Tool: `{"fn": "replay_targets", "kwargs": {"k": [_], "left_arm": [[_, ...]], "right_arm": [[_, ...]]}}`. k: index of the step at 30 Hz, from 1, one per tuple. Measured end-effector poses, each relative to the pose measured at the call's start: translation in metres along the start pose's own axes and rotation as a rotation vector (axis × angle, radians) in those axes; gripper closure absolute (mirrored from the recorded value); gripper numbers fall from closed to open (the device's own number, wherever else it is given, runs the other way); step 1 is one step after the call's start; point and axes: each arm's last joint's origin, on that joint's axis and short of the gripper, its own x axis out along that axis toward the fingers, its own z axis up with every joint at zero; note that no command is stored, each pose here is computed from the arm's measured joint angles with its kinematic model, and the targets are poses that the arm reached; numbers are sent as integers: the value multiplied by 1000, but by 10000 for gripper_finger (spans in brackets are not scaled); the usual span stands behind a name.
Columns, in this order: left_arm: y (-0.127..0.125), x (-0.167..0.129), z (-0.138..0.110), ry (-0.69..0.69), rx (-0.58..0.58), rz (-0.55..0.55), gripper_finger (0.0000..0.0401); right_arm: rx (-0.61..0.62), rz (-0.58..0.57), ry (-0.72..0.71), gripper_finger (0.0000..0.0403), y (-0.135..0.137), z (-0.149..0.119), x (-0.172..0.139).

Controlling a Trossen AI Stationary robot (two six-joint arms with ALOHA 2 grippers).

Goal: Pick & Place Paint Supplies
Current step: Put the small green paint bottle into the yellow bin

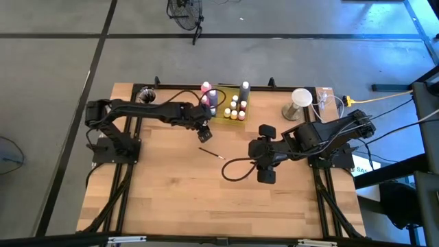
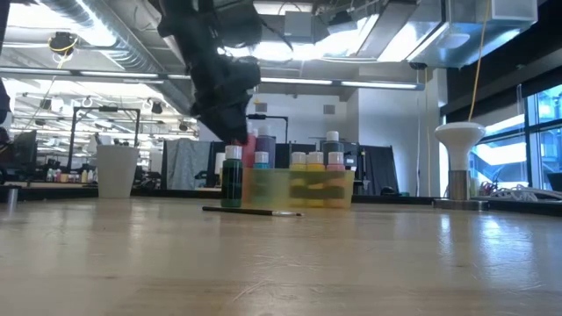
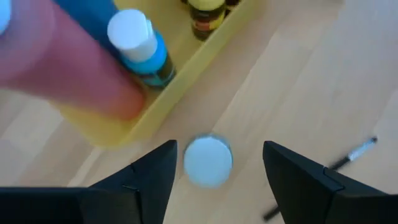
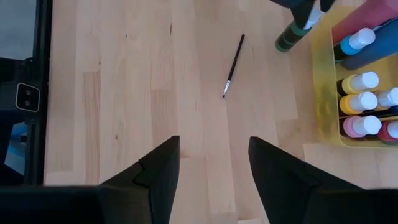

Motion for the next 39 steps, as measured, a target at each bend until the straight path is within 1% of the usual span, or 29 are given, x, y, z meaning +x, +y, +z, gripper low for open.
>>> {"fn": "replay_targets", "kwargs": {"k": [5,11,20,24,32,39], "left_arm": [[4,12,-1,39,-19,26,166],[7,26,-3,92,-32,15,166],[8,28,-3,91,-34,26,168],[8,28,-3,91,-34,26,189],[8,27,-3,88,-28,25,266],[8,26,-3,87,-13,29,271]], "right_arm": [[2,4,-9,211,1,1,0],[-6,11,-12,210,3,0,-1],[-14,15,-10,210,6,-1,-1],[-14,15,-10,210,6,-1,-1],[-13,15,-10,210,6,-1,-1],[-11,15,-10,210,6,-1,-1]]}}
